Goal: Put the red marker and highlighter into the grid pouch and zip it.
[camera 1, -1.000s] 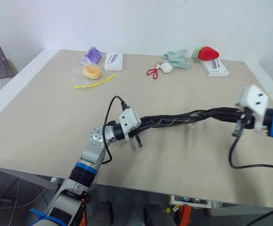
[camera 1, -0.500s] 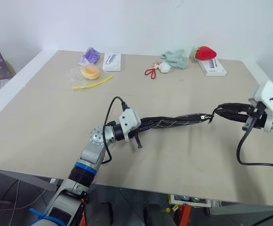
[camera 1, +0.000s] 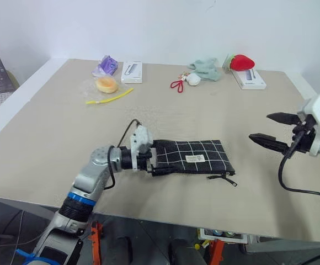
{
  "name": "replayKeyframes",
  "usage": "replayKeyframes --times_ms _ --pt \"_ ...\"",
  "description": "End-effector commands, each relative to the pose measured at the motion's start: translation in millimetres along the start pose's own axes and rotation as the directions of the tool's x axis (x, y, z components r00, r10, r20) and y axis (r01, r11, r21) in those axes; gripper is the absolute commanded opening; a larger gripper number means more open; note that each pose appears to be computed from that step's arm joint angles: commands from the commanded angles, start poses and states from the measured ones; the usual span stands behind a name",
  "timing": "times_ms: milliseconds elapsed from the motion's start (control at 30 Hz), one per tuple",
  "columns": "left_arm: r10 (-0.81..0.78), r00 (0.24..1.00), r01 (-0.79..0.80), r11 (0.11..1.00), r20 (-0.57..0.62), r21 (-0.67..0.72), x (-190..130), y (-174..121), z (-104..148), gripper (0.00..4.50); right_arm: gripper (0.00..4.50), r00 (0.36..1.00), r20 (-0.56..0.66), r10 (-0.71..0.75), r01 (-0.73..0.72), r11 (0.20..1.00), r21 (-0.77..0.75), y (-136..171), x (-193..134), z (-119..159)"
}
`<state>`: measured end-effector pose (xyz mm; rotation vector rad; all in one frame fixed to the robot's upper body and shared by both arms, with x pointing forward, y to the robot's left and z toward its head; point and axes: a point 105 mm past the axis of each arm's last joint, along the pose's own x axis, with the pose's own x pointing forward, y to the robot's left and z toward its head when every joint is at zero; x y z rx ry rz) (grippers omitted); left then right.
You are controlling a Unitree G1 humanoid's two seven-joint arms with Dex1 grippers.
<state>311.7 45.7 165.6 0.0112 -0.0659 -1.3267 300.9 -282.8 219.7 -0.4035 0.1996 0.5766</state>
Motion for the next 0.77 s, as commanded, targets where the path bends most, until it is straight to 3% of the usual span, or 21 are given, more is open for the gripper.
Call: replayKeyframes --times_ms 33,167,300,467,767 --pt "0.194 0.981 -0.194 0.981 0.01 0.019 -43.0 28.4 24.6 4.4 4.5 0.999 0.014 -0.05 0.049 0.998 0.045 -0.8 -12.0 -1.7" --pt "0.419 0.9 -0.41 0.908 -0.123 0.09 -110.9 56.6 30.3 4.4 4.5 0.991 -0.069 -0.115 0.124 0.982 0.141 -8.9 -26.9 -32.3" --pt "0.444 0.866 -0.434 0.896 -0.232 0.094 -148.6 52.8 28.8 4.4 4.5 0.985 -0.121 -0.124 0.146 0.969 0.199 -11.7 -27.9 -54.5" --pt "0.445 0.842 -0.431 0.895 -0.306 0.118 -161.8 46.3 19.8 4.4 4.5 0.99 -0.111 -0.087 0.111 0.965 0.237 -7.9 -21.3 -61.7" --pt "0.486 0.827 -0.464 0.874 -0.283 0.146 -164.0 50.1 19.4 4.4 4.5 0.993 -0.108 -0.056 0.078 0.973 0.217 -4.5 -16.0 -60.8"
